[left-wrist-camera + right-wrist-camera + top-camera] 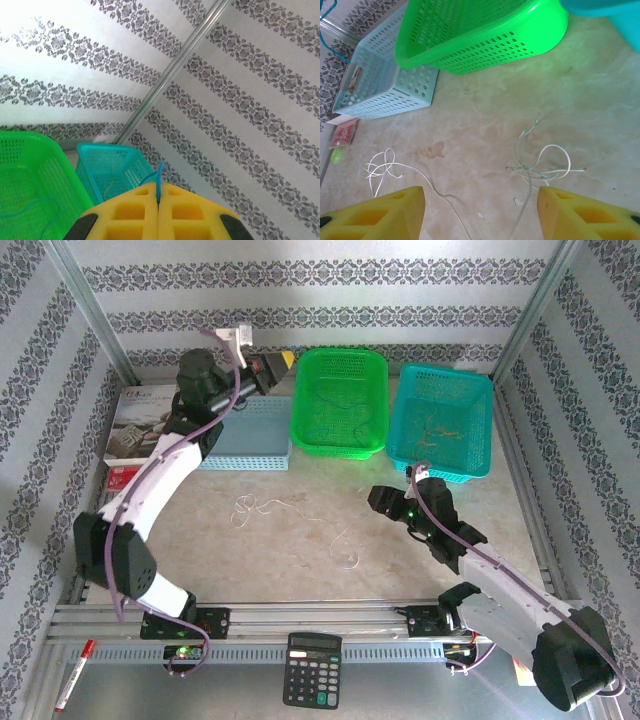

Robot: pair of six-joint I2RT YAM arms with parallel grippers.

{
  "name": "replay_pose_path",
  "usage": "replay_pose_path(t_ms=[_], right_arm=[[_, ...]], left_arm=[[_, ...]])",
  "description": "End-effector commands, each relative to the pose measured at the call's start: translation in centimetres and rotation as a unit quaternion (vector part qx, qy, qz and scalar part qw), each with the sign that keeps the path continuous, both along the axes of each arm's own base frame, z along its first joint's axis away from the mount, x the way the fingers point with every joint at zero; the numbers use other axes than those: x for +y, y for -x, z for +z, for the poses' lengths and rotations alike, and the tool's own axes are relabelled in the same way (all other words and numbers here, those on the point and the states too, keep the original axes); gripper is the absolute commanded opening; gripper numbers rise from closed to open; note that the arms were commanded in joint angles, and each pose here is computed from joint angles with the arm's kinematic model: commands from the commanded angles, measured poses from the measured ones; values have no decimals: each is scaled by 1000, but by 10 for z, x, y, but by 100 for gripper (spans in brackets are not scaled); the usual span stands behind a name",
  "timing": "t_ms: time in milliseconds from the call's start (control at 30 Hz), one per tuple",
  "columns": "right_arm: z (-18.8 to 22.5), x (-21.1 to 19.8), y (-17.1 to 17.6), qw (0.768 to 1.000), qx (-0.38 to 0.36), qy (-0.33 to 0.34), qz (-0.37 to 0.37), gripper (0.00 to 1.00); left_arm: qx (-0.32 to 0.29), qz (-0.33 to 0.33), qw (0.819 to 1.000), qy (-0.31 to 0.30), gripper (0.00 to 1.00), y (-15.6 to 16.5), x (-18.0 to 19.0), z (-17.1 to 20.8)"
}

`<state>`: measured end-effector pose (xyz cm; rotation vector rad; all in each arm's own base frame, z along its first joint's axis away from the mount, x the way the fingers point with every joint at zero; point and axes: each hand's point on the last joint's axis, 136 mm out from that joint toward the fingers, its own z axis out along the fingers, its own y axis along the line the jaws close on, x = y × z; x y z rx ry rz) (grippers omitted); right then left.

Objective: Untangle the cables

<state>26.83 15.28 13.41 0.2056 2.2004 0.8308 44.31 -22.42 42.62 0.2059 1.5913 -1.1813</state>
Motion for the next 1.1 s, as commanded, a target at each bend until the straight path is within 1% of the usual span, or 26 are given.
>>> replay_pose_path(t_ms=[0, 133, 200, 267, 333, 367, 400, 467, 567, 800, 933, 1067], right_arm=[[-8, -7, 5, 1000, 4, 15, -7, 61], [-11, -9, 8, 1000, 6, 17, -11, 61], [-13, -10, 9, 1000, 9, 19, -10, 61], [-15, -10, 10, 1000, 10, 22, -9, 61], [-16, -9, 10, 1000, 11, 24, -6, 61], [-15, -9, 10, 1000, 12, 25, -4, 61], [-15, -9, 10, 1000, 12, 26, -3, 61], [-14, -7, 10, 1000, 11, 27, 1, 61], [-12, -5, 10, 999, 11, 29, 9, 61], [-6, -2, 6, 999, 5, 36, 17, 61], [1, 2, 4, 999, -3, 41, 25, 61], [10, 11, 1, 998, -13, 53, 43, 61]], left_arm=[[-22, 2, 1000, 18, 0, -31, -8, 4], [14, -12, 1000, 20, 0, -71, -30, -35], [37, -16, 999, 3, 0, -87, -44, -62], [62, -19, 998, -27, 1, -96, -58, -89], [83, -13, 995, -60, 8, -103, -66, -114], [91, -8, 993, -75, 14, -105, -68, -124], [98, -2, 991, -86, 22, -108, -68, -132], [106, 8, 989, -108, 45, -109, -66, -141], [102, 12, 987, -124, 66, -105, -64, -138], [73, 5, 988, -137, 100, -79, -59, -106], [56, 4, 989, -134, 100, -57, -51, -86], [50, 15, 990, -132, 100, -27, -37, -74]])
